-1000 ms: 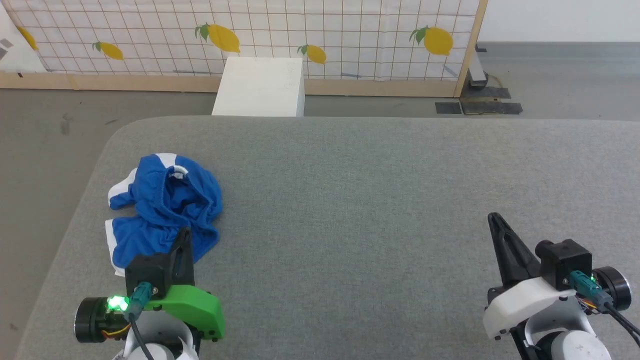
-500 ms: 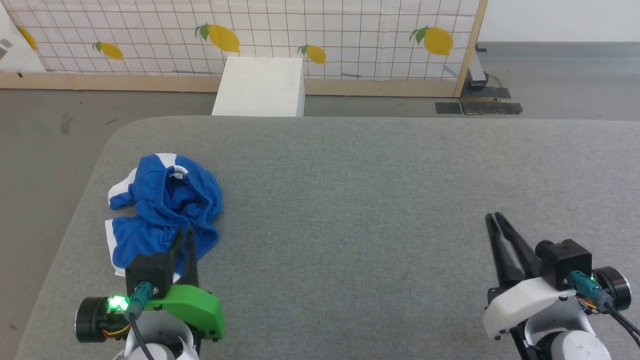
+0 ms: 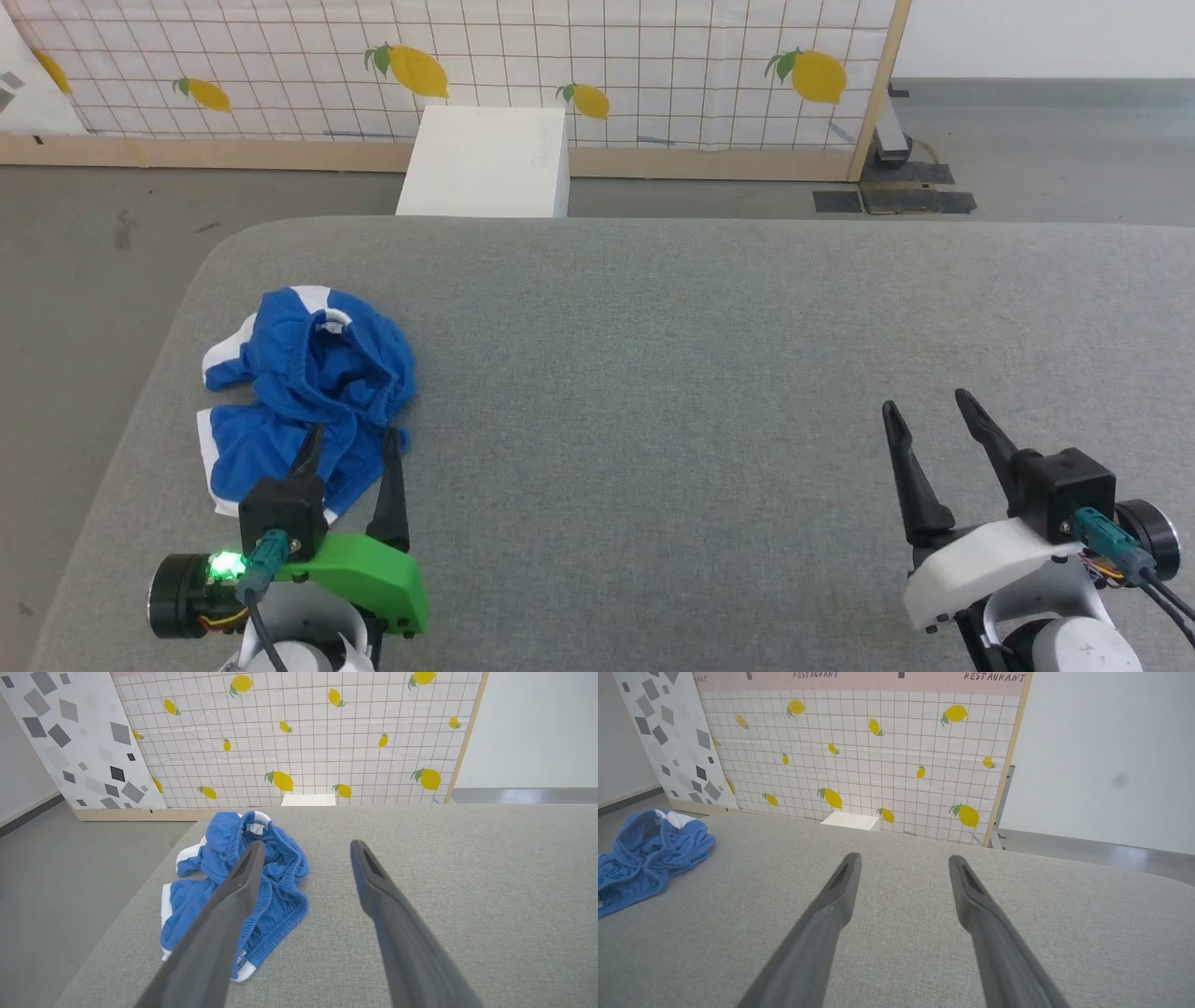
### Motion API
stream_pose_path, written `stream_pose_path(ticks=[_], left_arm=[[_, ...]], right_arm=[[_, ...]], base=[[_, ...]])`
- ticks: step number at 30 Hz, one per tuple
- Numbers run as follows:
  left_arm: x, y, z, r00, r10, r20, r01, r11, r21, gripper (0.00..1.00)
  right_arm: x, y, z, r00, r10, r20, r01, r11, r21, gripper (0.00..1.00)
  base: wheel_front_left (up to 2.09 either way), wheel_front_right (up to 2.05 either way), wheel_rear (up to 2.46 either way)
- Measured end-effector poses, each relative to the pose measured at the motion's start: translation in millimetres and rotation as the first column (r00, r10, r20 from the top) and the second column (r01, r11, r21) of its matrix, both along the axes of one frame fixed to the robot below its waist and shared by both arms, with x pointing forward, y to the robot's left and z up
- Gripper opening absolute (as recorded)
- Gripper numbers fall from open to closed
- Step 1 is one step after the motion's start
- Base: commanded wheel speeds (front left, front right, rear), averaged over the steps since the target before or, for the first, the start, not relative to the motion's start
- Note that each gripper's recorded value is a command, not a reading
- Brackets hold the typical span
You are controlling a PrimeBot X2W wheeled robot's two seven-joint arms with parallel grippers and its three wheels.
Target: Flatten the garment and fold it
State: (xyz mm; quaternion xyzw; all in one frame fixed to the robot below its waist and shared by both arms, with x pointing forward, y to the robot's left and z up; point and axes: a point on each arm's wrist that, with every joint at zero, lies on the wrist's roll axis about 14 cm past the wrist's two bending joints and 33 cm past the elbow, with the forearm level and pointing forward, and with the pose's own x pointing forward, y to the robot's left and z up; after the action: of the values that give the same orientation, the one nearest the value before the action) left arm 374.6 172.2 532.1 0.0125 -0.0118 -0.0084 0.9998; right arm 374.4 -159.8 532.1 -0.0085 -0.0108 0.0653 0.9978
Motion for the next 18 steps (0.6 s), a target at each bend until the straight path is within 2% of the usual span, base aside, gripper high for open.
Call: stream_pose_path(ticks=[18], left_arm=[[-15,22,1,0.997,0.076,0.024,-0.076,0.997,-0.024,1.00]], right_arm=[[6,20,-2,0.998,0.058,0.012,-0.058,0.997,0.045,1.00]], base=[[0.00,0.00,0.00]])
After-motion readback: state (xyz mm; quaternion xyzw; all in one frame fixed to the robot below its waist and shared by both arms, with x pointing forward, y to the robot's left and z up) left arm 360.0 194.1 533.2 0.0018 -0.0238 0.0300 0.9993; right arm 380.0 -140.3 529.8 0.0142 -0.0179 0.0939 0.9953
